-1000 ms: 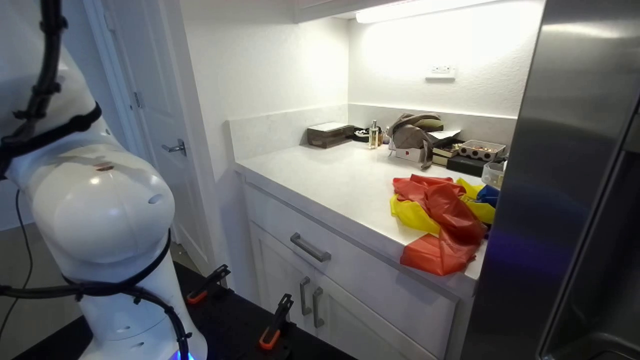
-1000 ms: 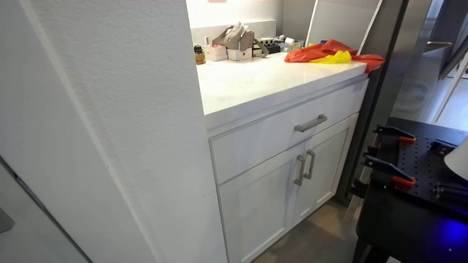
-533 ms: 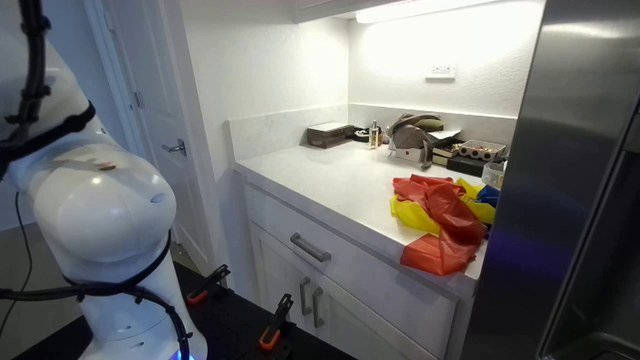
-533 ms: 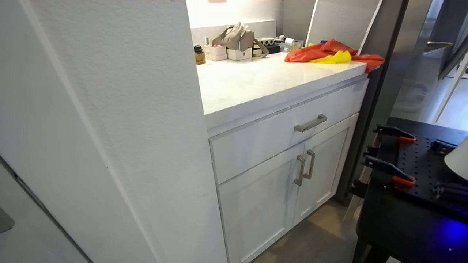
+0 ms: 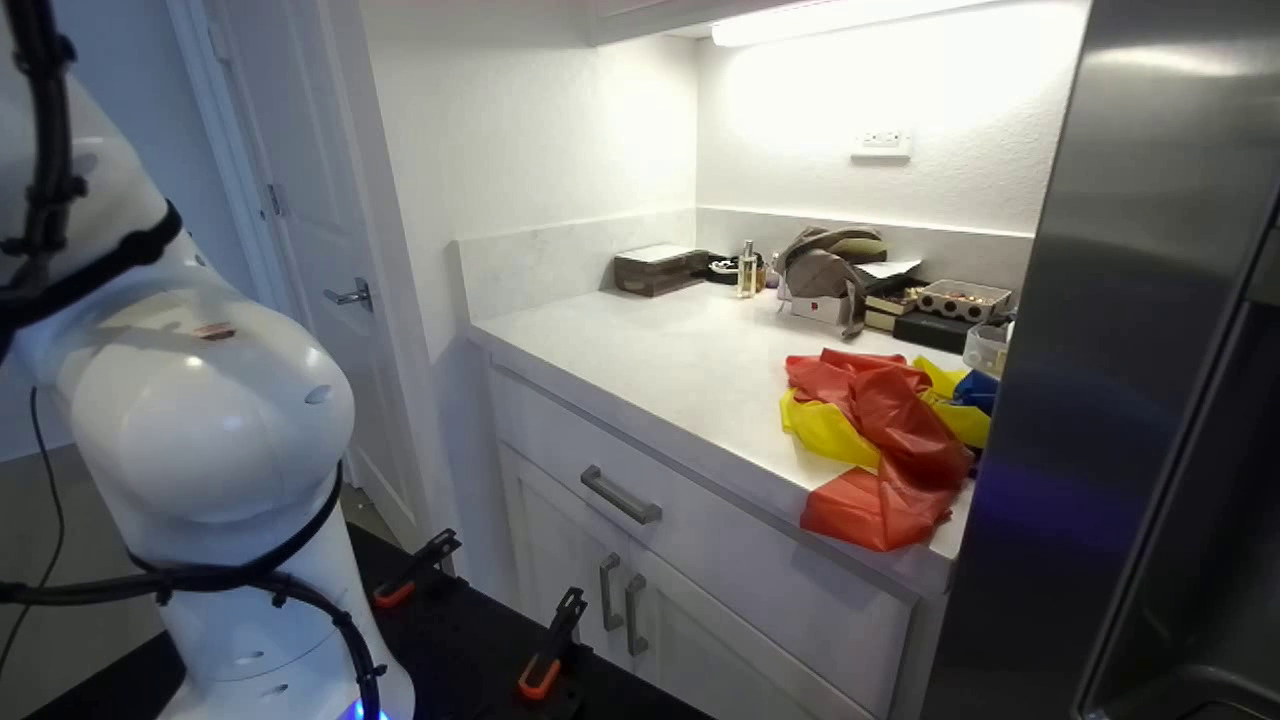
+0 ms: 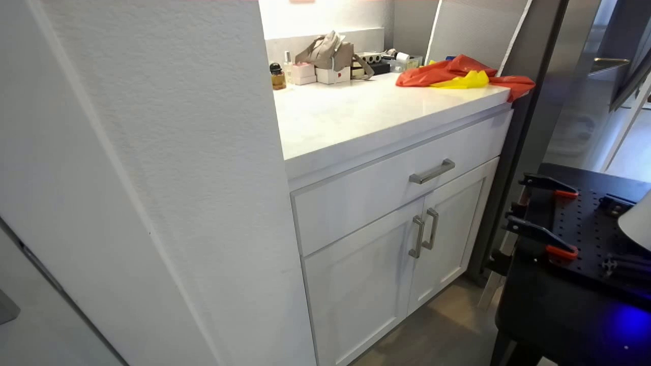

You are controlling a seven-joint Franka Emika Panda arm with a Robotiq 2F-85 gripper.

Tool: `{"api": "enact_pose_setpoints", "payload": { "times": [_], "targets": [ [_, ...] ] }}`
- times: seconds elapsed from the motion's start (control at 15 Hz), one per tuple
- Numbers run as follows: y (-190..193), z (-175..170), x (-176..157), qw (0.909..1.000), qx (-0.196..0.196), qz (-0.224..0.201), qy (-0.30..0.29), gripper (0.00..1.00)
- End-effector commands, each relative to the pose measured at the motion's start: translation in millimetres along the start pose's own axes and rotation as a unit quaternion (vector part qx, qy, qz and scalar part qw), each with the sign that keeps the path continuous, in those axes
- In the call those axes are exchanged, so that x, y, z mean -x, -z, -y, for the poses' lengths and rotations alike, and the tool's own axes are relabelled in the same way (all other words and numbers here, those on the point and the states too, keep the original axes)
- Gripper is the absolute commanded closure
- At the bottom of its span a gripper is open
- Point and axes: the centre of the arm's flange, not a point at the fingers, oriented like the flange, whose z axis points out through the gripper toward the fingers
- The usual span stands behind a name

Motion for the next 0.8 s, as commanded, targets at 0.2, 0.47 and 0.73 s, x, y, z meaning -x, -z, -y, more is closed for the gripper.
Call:
{"api": "enact_pose_setpoints", "payload": {
  "times": [0.2,0.47,0.73],
  "targets": [
    [14,6,36,0.9963,-0.013,0.081,0.023,0.96],
    [24,-2,40,0.995,-0.012,0.097,0.018,0.96],
    [33,-10,45,0.9936,-0.011,0.112,0.014,0.96]
  ]
}}
